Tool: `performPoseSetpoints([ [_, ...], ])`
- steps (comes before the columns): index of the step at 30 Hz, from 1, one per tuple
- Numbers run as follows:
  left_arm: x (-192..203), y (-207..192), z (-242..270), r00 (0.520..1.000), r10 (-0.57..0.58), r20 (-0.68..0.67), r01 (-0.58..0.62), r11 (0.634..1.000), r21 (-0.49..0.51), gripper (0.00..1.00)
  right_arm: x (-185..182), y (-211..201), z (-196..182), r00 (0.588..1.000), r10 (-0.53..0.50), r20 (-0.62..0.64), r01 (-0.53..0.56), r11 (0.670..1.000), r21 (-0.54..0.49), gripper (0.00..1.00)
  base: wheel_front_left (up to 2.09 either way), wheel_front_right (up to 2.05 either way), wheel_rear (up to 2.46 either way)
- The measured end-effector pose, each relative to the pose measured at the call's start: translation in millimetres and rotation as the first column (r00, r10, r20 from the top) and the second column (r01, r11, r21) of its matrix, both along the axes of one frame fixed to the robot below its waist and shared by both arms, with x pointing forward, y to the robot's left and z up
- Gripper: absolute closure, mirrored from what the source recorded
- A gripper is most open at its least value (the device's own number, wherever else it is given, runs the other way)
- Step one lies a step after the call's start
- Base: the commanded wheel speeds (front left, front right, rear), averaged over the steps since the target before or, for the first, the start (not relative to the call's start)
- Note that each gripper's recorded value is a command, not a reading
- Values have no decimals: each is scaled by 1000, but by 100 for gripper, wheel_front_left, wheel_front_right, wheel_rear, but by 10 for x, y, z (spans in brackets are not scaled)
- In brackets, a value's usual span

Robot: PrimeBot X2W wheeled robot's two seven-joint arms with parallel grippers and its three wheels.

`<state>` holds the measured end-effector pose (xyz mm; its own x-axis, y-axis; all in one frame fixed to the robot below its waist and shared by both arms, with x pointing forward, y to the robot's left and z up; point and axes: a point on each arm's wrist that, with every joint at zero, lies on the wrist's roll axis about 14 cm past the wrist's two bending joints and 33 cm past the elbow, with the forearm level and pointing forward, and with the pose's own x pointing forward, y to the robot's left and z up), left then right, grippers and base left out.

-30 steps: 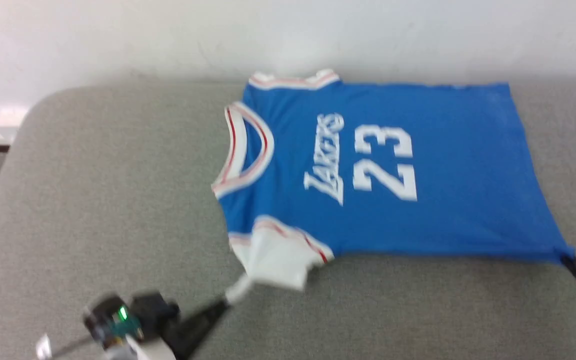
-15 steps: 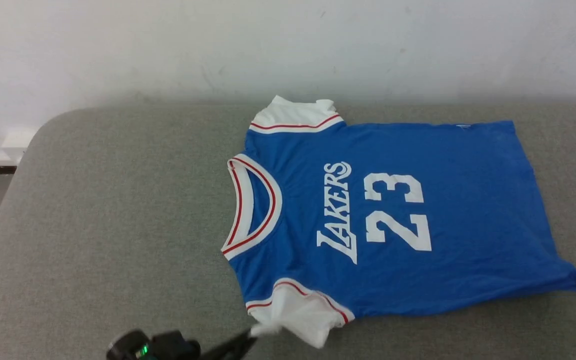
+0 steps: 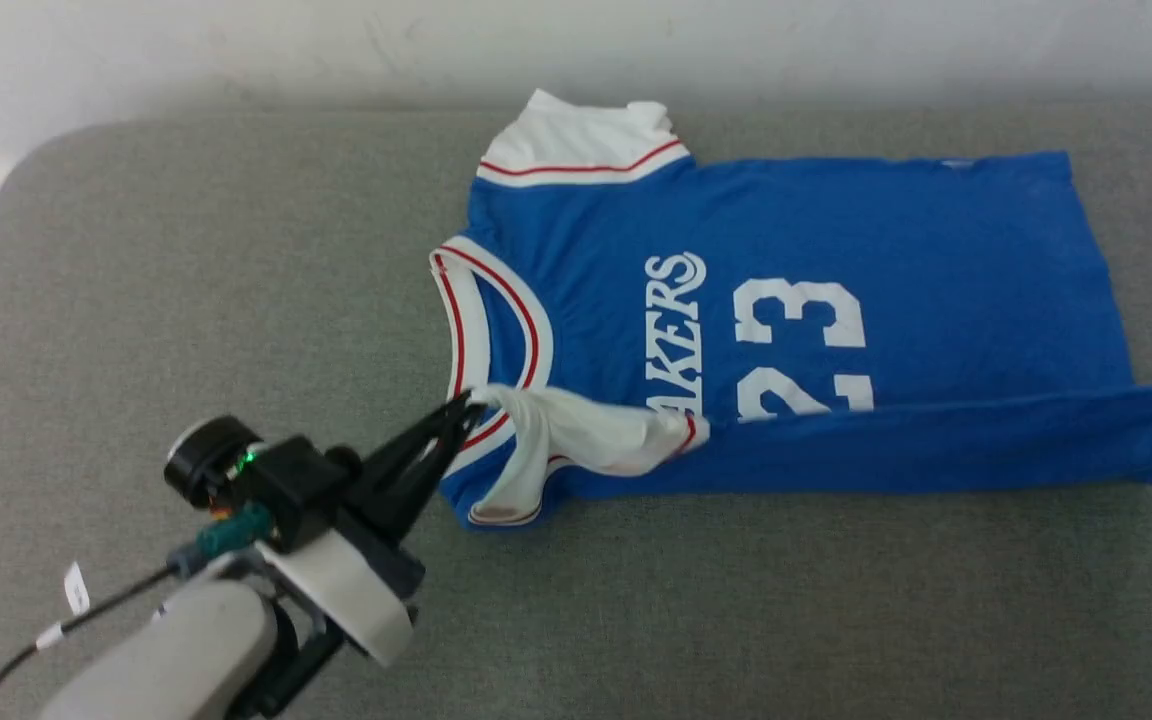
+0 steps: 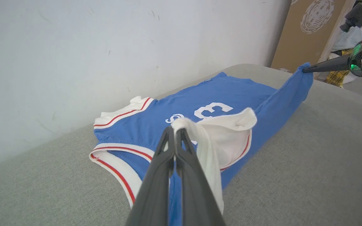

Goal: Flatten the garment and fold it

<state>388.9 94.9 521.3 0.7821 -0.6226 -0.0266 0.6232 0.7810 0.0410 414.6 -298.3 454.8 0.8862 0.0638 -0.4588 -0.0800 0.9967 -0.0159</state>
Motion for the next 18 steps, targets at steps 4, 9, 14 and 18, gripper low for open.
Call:
performPoseSetpoints([
  [4, 294, 53, -85, 1000, 26, -11, -26, 999, 22, 100, 178, -2, -100, 1000, -15, -20, 14, 1000, -15, 100, 0, 0, 0],
  [9, 624, 76, -214, 999, 39, -35, -38, 998, 42, 100, 365, -31, -272, 998, -30, -64, 27, 999, -45, 100, 0, 0, 0],
  [14, 860, 70, -405, 996, 46, -74, -42, 997, 58, 100, 479, -21, -470, 993, -31, -112, 24, 998, -64, 100, 0, 0, 0],
  [18, 967, 121, -672, 988, 73, -133, -60, 993, 102, 100, 485, -10, -662, 985, -25, -170, 11, 996, -84, 100, 0, 0, 0],
])
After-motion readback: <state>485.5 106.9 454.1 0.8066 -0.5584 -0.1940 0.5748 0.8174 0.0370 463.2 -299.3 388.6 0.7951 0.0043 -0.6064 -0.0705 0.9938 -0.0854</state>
